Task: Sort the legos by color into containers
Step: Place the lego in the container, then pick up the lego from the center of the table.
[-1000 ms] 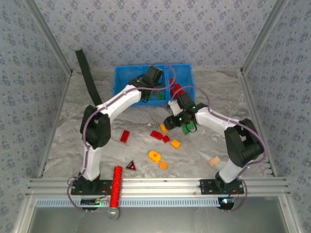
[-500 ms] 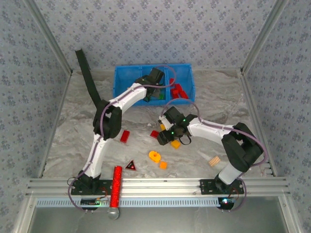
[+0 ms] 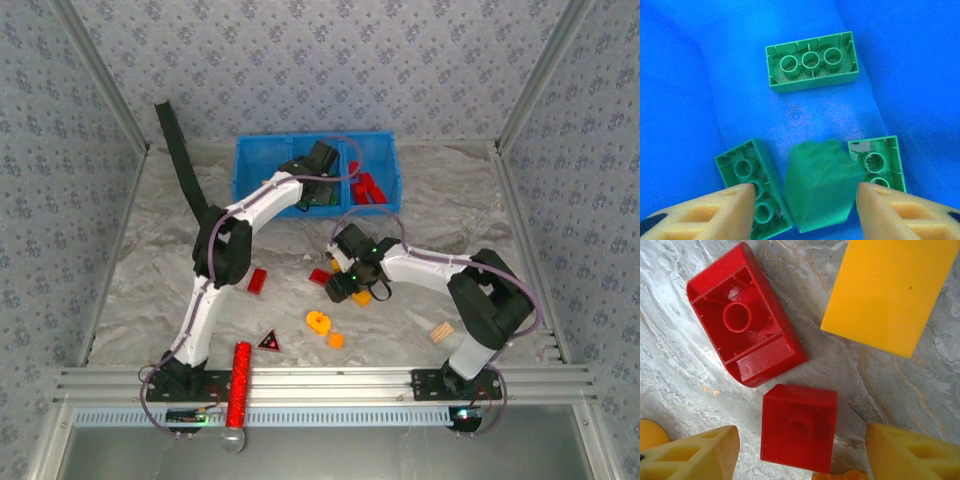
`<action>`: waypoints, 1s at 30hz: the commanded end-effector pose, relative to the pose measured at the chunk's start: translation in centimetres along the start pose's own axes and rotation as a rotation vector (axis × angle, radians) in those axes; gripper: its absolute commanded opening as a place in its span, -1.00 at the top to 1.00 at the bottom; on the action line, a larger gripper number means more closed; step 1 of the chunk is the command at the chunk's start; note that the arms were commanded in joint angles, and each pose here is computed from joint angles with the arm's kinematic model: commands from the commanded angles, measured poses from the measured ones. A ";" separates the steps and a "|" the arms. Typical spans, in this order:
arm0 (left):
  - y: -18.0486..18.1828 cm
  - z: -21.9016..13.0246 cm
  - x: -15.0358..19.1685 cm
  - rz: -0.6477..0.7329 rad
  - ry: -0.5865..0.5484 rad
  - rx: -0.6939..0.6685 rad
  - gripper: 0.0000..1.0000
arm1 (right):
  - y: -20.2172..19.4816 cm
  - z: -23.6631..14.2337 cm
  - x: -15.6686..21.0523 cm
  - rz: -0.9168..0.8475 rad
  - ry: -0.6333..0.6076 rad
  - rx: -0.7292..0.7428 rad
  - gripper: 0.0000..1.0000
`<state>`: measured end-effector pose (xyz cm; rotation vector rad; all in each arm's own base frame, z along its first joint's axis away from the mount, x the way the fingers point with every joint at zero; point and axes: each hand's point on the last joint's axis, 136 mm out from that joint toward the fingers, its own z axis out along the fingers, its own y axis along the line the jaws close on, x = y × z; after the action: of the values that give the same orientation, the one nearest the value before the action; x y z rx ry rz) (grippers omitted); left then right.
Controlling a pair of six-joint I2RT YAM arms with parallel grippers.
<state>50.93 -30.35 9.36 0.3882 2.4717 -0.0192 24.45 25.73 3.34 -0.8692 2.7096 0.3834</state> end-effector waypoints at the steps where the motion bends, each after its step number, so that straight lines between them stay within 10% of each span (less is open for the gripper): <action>1: -0.4 -1.8 -1.3 -0.004 -0.023 0.027 -0.17 | -0.5 0.4 0.4 -0.027 0.023 0.041 -0.35; 15: 0.5 -13.7 -4.8 -0.007 -0.187 0.108 -0.29 | -0.3 2.5 0.3 -0.059 0.053 0.028 0.04; 30: 6.4 -19.6 8.7 -0.041 -0.032 0.012 -0.43 | -4.2 -5.9 -3.6 -0.037 -0.107 0.047 0.43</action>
<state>36.65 -21.17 19.47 0.3875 2.4355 -0.0517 26.85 23.21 5.26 -0.9078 2.6689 0.3023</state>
